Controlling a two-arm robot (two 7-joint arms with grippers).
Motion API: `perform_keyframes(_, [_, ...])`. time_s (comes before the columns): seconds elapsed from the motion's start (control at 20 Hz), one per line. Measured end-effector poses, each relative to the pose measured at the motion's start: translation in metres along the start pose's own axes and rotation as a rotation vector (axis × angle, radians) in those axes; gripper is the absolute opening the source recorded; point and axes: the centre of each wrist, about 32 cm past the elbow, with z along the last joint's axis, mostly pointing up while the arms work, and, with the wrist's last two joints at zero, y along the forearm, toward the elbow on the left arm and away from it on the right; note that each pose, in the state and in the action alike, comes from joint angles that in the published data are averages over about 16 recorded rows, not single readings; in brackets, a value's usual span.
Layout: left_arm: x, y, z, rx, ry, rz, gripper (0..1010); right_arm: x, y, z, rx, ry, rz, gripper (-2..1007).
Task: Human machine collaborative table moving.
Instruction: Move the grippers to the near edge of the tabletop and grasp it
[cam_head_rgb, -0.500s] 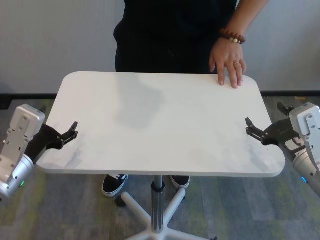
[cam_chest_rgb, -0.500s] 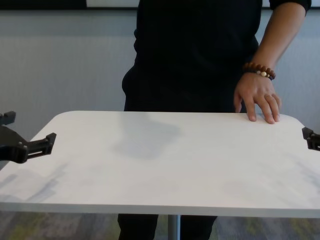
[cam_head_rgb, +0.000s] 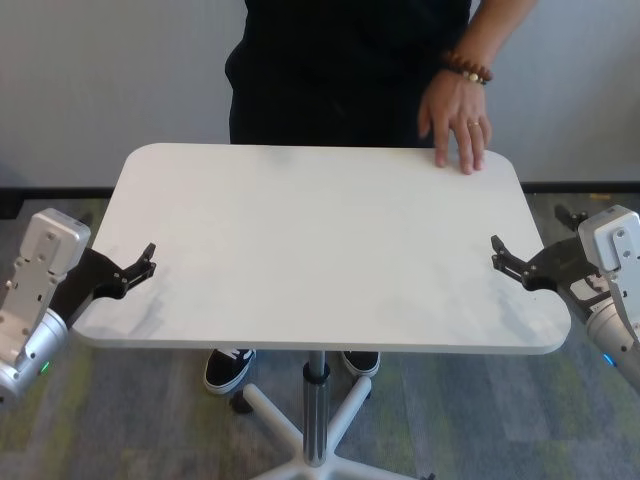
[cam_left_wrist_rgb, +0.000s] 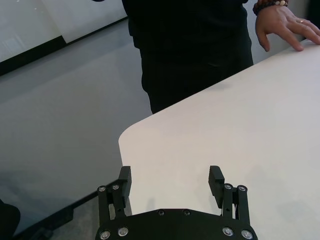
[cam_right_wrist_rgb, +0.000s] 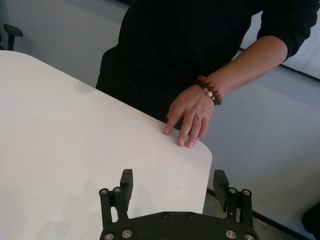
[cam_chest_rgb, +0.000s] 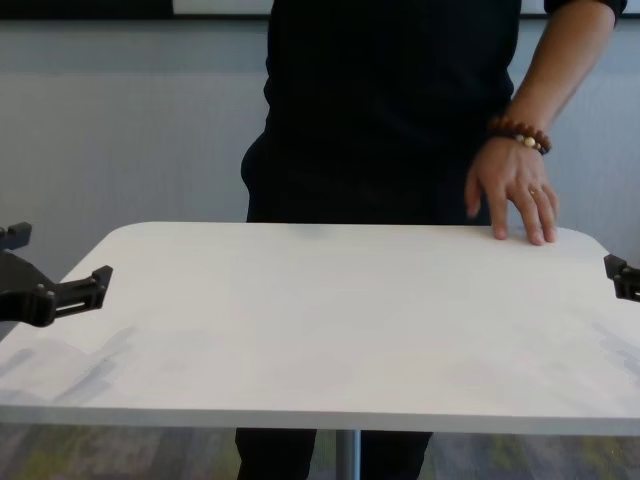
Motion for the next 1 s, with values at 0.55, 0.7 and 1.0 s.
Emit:
perform_keyframes(0.55, [0.0000, 0.0000, 0.0000, 0.000, 0.000, 0.000, 1003, 0.0000, 0.0000, 0.0000, 0.000, 0.000, 0.000, 1005])
perform_keyframes(0.7, [0.0000, 0.0000, 0.0000, 0.000, 0.000, 0.000, 1003, 0.0000, 0.0000, 0.0000, 0.000, 0.000, 0.000, 1005])
perform_keyframes(1.0, [0.0000, 0.0000, 0.0000, 0.000, 0.000, 0.000, 1003, 0.0000, 0.0000, 0.0000, 0.000, 0.000, 0.000, 1005])
